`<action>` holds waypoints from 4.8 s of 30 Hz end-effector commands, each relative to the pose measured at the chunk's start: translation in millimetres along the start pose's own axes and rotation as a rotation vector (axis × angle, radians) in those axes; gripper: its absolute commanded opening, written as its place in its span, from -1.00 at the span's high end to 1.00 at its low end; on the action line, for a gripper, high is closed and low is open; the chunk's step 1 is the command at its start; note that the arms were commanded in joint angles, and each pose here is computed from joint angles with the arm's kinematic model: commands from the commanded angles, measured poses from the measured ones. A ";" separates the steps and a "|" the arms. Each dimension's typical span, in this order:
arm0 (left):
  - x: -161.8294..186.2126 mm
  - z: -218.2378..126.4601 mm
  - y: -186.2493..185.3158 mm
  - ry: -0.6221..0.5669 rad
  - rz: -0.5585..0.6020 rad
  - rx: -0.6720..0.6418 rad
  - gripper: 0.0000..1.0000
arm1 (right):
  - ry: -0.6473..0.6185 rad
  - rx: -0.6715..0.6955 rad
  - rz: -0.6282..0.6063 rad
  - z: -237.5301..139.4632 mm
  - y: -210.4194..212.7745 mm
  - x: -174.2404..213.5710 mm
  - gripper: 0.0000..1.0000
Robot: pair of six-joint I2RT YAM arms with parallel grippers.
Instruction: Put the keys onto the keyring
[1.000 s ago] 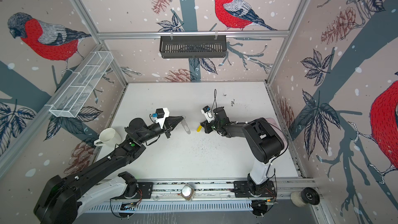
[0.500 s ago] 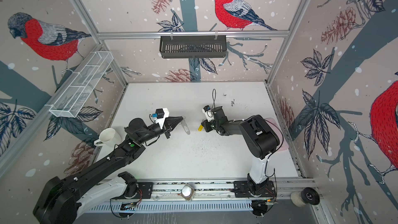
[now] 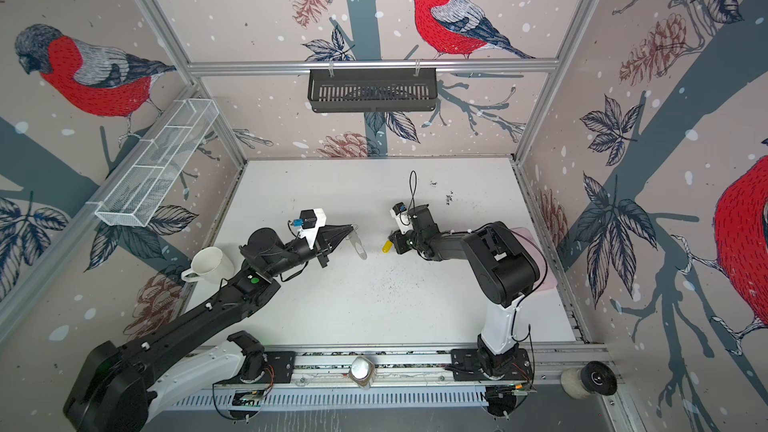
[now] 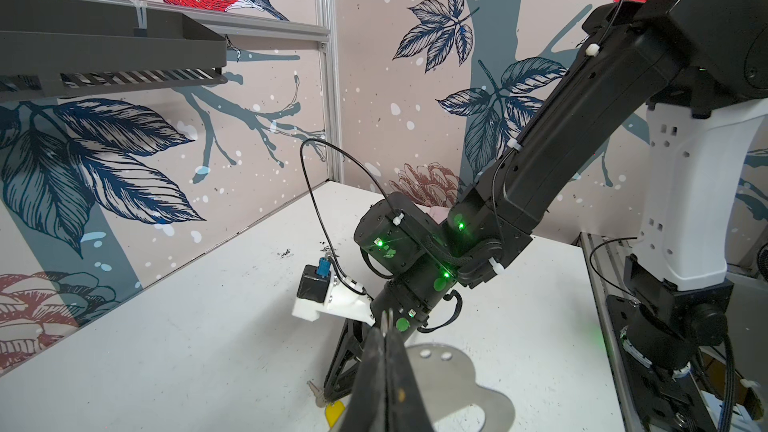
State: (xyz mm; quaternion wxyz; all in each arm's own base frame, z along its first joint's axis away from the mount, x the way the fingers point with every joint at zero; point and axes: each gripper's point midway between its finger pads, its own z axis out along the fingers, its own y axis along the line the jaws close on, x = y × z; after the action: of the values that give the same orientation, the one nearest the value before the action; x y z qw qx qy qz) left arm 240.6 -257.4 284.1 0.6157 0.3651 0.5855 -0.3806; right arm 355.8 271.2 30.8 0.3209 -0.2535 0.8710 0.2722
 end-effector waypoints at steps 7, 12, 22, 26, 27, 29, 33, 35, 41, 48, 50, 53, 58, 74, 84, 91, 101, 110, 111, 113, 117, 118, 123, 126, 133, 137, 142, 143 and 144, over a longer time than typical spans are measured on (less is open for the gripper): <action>-7.4 -1.5 -1.0 -0.027 0.027 -0.001 1.00 | 0.001 -0.005 -0.015 0.0 5.3 -4.8 0.91; -7.8 -3.2 -1.2 -0.030 0.030 -0.005 1.00 | -0.026 -0.010 -0.040 -10.1 11.2 -18.1 1.00; -6.7 -2.3 -1.7 -0.031 0.026 0.000 1.00 | -0.171 -0.147 -0.186 -59.6 54.0 -52.0 1.00; -6.0 -2.0 -1.8 -0.027 0.026 0.003 1.00 | -0.220 -0.205 -0.231 -79.0 68.6 -60.1 1.00; -5.9 -1.6 -1.9 -0.025 0.027 0.004 1.00 | -0.231 -0.217 -0.241 -83.2 72.3 -62.9 1.00; -5.1 -0.6 -0.8 -0.018 0.029 0.003 1.00 | -0.262 -0.250 -0.268 -94.9 81.8 -70.1 1.00; -3.3 3.2 0.2 0.002 0.034 0.010 1.00 | -0.331 -0.313 -0.331 -120.7 102.3 -86.6 1.00; -3.9 4.8 -0.7 0.005 0.037 0.020 1.00 | -0.367 -0.362 -0.369 -136.1 115.8 -94.2 1.00; -7.7 6.7 -4.0 -0.007 0.042 0.047 1.00 | -0.455 -0.484 -0.465 -178.2 151.2 -109.7 1.00; -9.4 9.1 -7.0 -0.022 0.034 0.073 1.00 | -0.465 -0.538 -0.524 -186.9 172.7 -110.4 1.00; -9.9 9.7 -5.8 -0.025 0.030 0.067 1.00 | -0.463 -0.548 -0.535 -187.6 177.1 -109.6 1.00; -9.8 10.4 -4.5 -0.024 0.028 0.062 1.00 | -0.462 -0.562 -0.544 -188.5 181.4 -108.5 1.00; -10.4 9.1 -2.9 -0.031 0.029 0.050 1.00 | -0.441 -0.586 -0.570 -187.6 190.7 -102.9 1.00; -9.0 8.9 -11.1 -0.021 0.021 0.096 1.00 | -0.470 -0.562 -0.572 -194.0 194.6 -112.8 1.00; -9.4 7.3 -14.6 -0.024 0.023 0.113 1.00 | -0.467 -0.547 -0.560 -192.0 192.8 -115.5 1.00; -10.9 6.0 -17.1 -0.032 0.028 0.123 1.00 | -0.453 -0.536 -0.544 -185.6 189.2 -115.4 1.00; -14.7 2.2 -20.1 -0.052 0.039 0.128 1.00 | -0.435 -0.516 -0.516 -177.4 184.0 -116.7 1.00; -16.3 -0.1 -21.8 -0.063 0.046 0.130 1.00 | -0.424 -0.505 -0.498 -173.2 181.2 -117.5 1.00; -16.4 -0.5 -21.8 -0.065 0.047 0.129 1.00 | -0.421 -0.502 -0.495 -172.4 180.4 -117.0 1.00; -17.3 -1.6 -22.1 -0.073 0.050 0.126 1.00 | -0.417 -0.502 -0.494 -171.5 180.2 -116.5 1.00; -21.2 -3.6 -22.8 -0.112 0.044 0.126 1.00 | -0.403 -0.500 -0.487 -170.4 179.3 -116.3 0.87; -22.3 -3.4 -23.2 -0.122 0.042 0.132 1.00 | -0.407 -0.501 -0.487 -171.9 179.4 -116.8 0.63; -21.7 1.1 -21.8 -0.133 0.037 0.139 1.00 | -0.445 -0.463 -0.472 -179.4 173.0 -123.2 0.21; -20.7 3.6 -20.8 -0.133 0.043 0.144 1.00 | -0.461 -0.432 -0.461 -182.8 166.6 -126.8 0.15; -23.0 17.9 -21.1 -0.106 0.059 0.199 1.00 | -0.518 -0.401 -0.481 -197.7 166.5 -130.6 0.50; -26.3 23.4 -22.7 -0.118 0.071 0.248 1.00 | -0.507 -0.430 -0.506 -197.1 170.5 -123.9 0.68; -32.2 28.7 -23.1 -0.108 0.056 0.366 1.00 | -0.493 -0.443 -0.548 -193.9 175.2 -115.0 0.63; -33.2 28.2 -21.8 -0.111 0.053 0.375 1.00 | -0.488 -0.444 -0.557 -192.8 176.3 -113.5 0.61; -35.3 26.8 -21.0 -0.121 0.051 0.387 1.00 | -0.484 -0.443 -0.564 -191.9 176.8 -112.5 0.58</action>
State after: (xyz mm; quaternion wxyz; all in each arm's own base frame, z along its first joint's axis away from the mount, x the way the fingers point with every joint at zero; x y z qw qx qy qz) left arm 246.7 -290.7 305.0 0.5811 0.4418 0.4999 -0.4661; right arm 245.5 304.8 285.2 0.5066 -0.4539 0.6066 0.4115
